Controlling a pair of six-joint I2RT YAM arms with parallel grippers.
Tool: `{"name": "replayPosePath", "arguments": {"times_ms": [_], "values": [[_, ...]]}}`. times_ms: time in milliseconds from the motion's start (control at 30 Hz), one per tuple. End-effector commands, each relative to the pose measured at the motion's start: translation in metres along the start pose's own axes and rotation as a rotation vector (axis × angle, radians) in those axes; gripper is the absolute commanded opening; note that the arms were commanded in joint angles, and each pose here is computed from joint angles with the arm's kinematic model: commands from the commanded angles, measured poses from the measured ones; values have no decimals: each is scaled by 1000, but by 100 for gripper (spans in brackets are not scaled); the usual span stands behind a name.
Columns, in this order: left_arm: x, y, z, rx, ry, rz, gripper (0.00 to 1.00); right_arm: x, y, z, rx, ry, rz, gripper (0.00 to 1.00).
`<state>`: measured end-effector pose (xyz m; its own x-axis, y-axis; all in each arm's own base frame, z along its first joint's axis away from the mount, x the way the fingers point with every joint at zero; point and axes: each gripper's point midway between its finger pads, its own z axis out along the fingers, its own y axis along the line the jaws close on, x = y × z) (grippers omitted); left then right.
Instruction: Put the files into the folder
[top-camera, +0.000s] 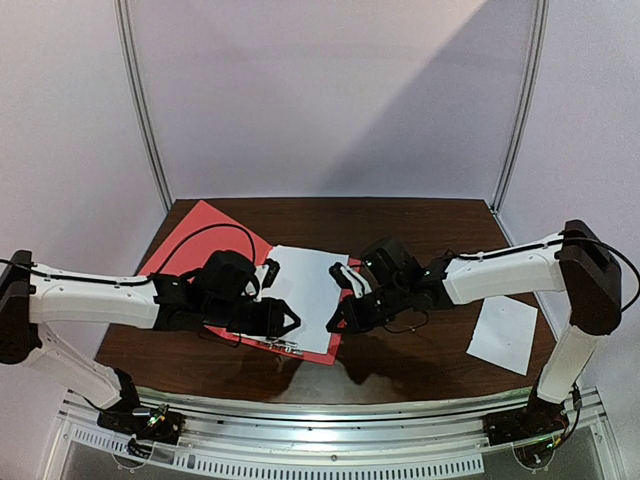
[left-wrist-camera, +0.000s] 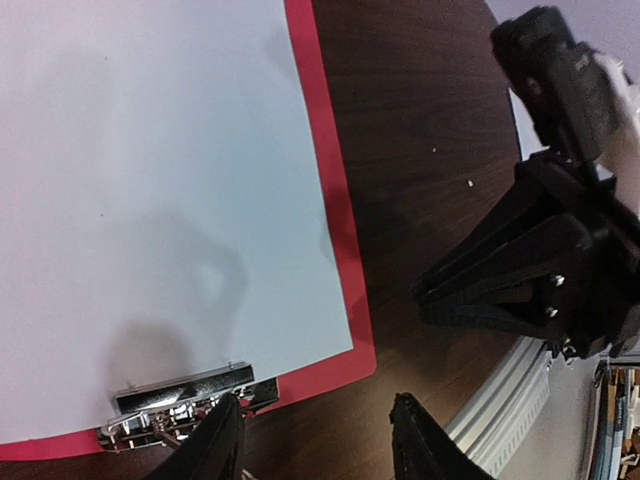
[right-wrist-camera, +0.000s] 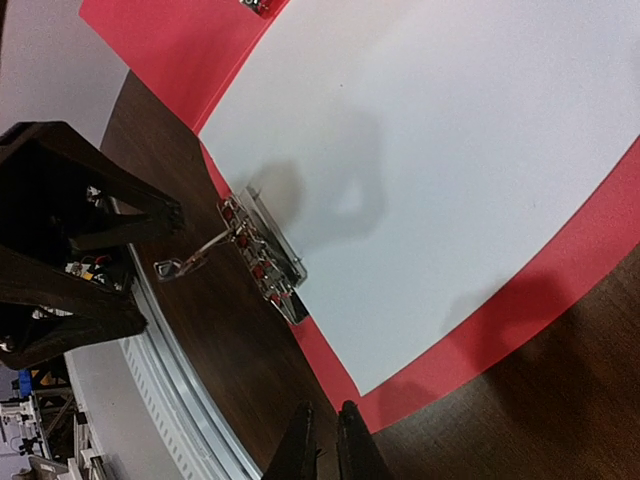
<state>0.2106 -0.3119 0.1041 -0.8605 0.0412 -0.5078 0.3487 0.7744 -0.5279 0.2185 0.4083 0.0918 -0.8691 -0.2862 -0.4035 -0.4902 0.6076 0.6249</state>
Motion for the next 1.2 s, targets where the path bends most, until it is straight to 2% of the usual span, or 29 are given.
{"name": "replayPosePath", "arguments": {"times_ms": [0,100,200,433,567,867,1167], "values": [[-21,-17,-10,-10,-55,41,51,2,-1,-13,25,-10,-24,9],[-35,2,-27,-125,-102,57,55,3,6,-15,-6,-2,-32,11],[-36,25,-40,-197,-104,50,55,4,17,-15,-40,9,-45,16],[-1,70,-52,-281,-39,28,49,2,31,-3,-38,30,-87,29],[16,75,-46,-261,7,35,49,1,23,4,2,45,-73,32],[38,75,-18,-199,101,92,45,3,12,8,52,57,-59,33],[39,80,-3,-222,126,114,40,7,7,9,68,66,-54,32]]}}
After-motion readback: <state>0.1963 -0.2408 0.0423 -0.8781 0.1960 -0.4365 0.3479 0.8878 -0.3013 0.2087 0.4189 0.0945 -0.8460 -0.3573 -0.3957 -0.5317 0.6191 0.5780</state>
